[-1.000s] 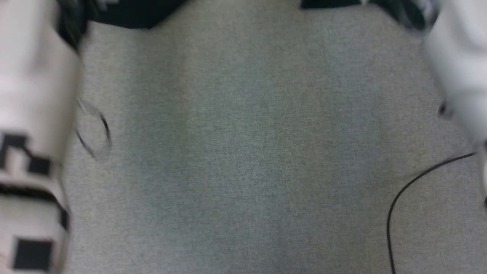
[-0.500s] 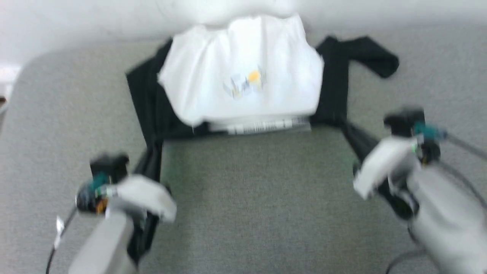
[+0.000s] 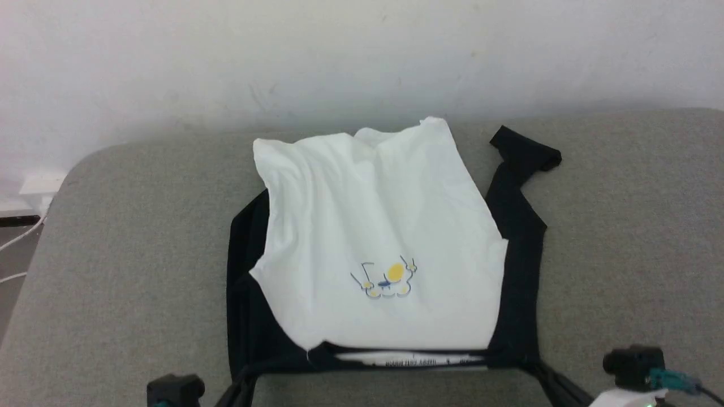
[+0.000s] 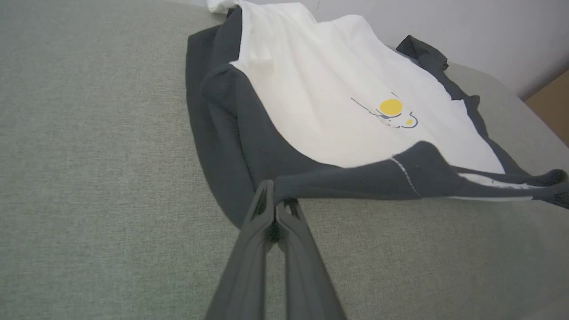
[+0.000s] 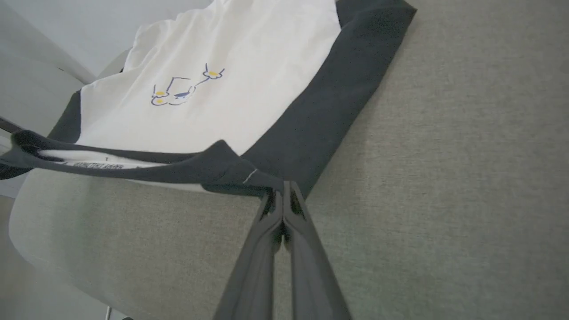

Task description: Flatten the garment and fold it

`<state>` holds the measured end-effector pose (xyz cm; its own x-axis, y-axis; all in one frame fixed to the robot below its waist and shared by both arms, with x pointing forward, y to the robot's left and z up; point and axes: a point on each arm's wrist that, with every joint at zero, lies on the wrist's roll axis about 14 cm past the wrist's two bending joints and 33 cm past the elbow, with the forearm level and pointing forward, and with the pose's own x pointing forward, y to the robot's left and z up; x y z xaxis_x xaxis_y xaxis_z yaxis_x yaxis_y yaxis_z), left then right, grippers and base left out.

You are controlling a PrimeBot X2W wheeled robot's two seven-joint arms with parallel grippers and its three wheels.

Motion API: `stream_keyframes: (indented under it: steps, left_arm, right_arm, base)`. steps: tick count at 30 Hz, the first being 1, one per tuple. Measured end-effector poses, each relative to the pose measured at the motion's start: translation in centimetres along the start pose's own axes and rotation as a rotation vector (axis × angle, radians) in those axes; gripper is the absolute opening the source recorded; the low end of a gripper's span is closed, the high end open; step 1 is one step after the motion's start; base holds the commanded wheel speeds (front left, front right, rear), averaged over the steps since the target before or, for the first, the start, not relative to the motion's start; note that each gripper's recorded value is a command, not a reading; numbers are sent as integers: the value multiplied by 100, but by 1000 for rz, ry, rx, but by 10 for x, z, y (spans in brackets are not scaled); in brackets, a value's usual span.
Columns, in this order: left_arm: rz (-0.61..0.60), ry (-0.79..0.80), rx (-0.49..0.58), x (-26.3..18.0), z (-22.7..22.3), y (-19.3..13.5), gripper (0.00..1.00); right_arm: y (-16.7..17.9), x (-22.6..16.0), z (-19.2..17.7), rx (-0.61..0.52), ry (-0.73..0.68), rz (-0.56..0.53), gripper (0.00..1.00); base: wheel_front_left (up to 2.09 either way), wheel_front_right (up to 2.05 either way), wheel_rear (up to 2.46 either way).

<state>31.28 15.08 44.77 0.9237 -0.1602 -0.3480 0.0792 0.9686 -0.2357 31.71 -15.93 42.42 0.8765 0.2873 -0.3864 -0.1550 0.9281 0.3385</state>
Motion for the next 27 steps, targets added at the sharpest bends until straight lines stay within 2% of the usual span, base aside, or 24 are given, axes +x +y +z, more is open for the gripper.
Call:
stream_keyframes:
  steps: [7,13,16,17,18,19,20,27]
  left_arm:
    - [35,157,-54,-30,-41,6,0]
    - [69,293,-124,-35,-87,8,0]
    - [81,311,-144,-33,-100,8,0]
    - [78,307,-148,-31,-101,8,15]
    - [75,296,-152,-28,-101,7,45]
    - [72,289,-154,-26,-100,6,96]
    - [67,285,-158,-24,-100,5,100]
    - [68,186,-153,-16,-83,8,100]
  right_arm:
    - [9,-48,-33,27,145,-116,0]
    - [3,-54,-61,7,264,-160,0]
    - [2,-52,-79,3,313,-168,0]
    - [1,-50,-80,7,311,-169,0]
    - [1,-48,-82,7,312,-167,36]
    - [3,-46,-83,6,313,-160,49]
    - [5,-44,-83,12,305,-152,100]
    - [17,-32,-42,-12,94,-108,100]
  base:
    - [0,0,0]
    - [0,0,0]
    - [0,0,0]
    - [0,0,0]
    - [0,0,0]
    - [0,0,0]
    - [0,0,0]
    - [0,0,0]
